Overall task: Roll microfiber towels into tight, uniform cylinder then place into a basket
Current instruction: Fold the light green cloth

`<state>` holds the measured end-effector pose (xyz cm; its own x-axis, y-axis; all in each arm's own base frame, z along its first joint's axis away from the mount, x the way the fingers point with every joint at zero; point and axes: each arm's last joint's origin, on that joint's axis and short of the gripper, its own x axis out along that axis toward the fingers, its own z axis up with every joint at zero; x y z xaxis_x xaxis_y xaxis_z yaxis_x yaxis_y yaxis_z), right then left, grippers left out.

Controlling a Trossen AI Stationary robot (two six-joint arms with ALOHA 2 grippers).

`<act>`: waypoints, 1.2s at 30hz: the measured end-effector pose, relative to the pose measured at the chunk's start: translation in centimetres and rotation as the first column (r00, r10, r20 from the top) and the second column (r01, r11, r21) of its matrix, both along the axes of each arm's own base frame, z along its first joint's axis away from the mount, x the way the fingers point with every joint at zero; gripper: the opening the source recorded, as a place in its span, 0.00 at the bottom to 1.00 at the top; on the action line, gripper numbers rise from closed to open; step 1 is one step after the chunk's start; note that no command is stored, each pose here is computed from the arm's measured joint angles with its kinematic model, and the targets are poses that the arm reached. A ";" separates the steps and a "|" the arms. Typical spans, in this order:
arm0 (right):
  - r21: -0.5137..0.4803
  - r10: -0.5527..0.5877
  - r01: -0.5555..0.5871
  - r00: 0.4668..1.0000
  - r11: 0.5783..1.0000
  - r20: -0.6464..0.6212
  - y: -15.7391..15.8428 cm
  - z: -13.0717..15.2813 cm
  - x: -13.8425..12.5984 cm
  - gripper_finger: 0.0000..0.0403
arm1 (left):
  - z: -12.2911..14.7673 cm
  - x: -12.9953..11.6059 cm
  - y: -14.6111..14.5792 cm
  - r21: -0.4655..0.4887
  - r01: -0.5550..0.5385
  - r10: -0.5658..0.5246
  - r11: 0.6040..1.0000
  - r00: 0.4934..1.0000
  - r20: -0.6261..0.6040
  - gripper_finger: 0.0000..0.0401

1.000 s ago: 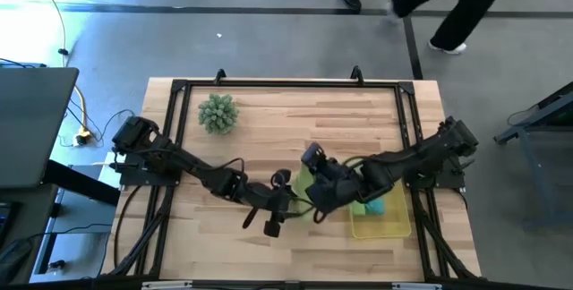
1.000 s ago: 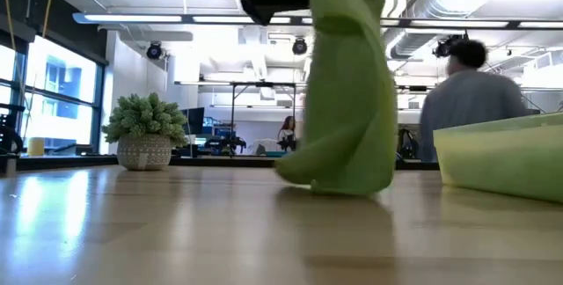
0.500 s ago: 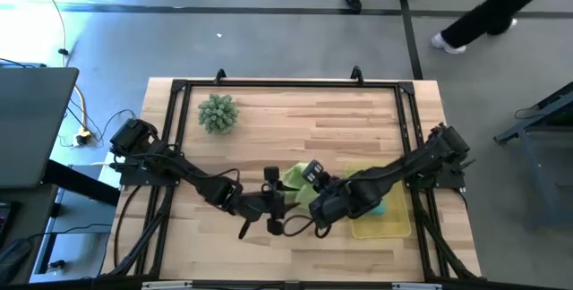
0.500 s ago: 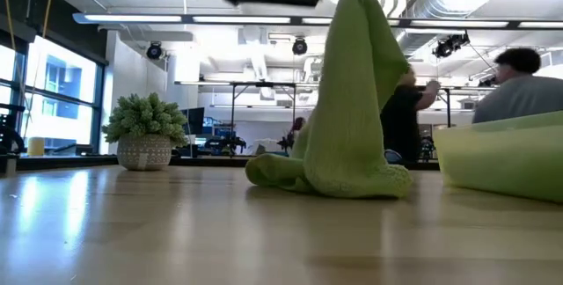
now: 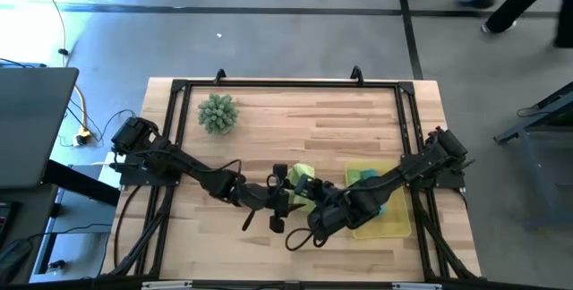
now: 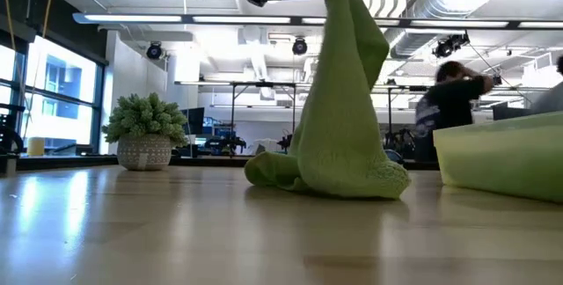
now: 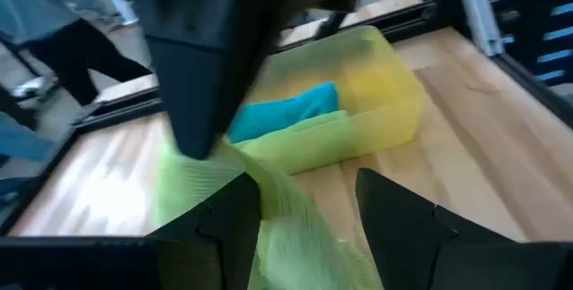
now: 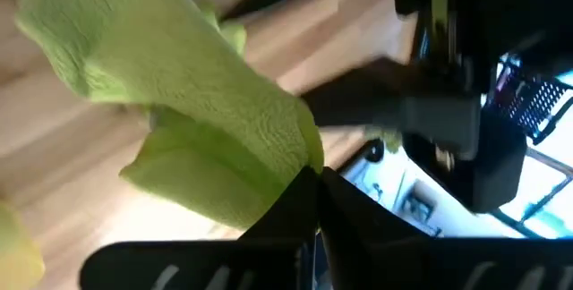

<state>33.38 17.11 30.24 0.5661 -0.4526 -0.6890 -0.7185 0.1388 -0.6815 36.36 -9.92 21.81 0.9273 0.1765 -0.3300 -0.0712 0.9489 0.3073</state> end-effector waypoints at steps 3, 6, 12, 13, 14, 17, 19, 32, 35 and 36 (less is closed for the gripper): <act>-0.042 -0.028 0.028 1.000 0.999 -0.002 -0.4 0.0 -0.1 0.00 | -0.1 -0.1 -0.5 -0.039 0.063 -0.064 0.997 0.998 -0.010 0.43; -0.104 -0.058 0.057 0.998 0.993 -0.008 -1.0 0.1 -0.4 0.00 | -0.2 -0.4 -1.6 -0.081 0.170 -0.172 0.982 0.985 -0.021 0.43; -0.124 -0.086 0.087 0.996 0.988 0.008 -1.6 0.2 -0.2 0.00 | -0.3 -1.0 -3.4 -0.110 0.228 -0.232 0.967 0.972 -0.027 0.43; -0.118 -0.093 0.094 0.996 0.989 0.013 -1.6 0.2 -0.1 0.00 | -0.3 -1.1 -3.4 -0.098 0.206 -0.211 0.974 0.977 -0.034 0.43; -0.110 -0.102 0.103 0.995 0.989 0.020 -1.6 0.1 -0.2 0.00 | -0.4 -1.2 -3.5 -0.080 0.178 -0.182 0.981 0.982 -0.044 0.43; -0.083 -0.116 0.119 0.993 0.989 0.032 -1.4 0.1 -0.2 0.00 | -0.7 -1.5 -3.4 0.005 0.033 -0.033 0.999 0.997 -0.065 0.43; -0.037 -0.129 0.130 0.991 0.991 0.032 -1.2 0.1 -0.3 0.00 | -0.6 -1.7 -3.3 0.079 -0.074 0.077 0.994 0.996 -0.039 0.43; 0.054 -0.108 0.107 0.994 0.993 0.021 -0.9 0.0 -0.1 0.00 | 0.5 -0.4 -1.0 0.063 -0.131 0.127 0.989 0.990 0.061 0.43; 0.047 -0.109 0.107 0.993 0.993 0.039 -0.8 0.1 0.0 0.00 | 0.3 -0.2 -0.2 0.034 -0.161 0.159 0.986 0.986 0.051 0.43; 0.043 -0.109 0.107 0.993 0.993 0.040 -0.8 0.1 0.0 0.00 | 0.2 -0.2 0.0 0.031 -0.177 0.175 0.984 0.983 0.046 0.43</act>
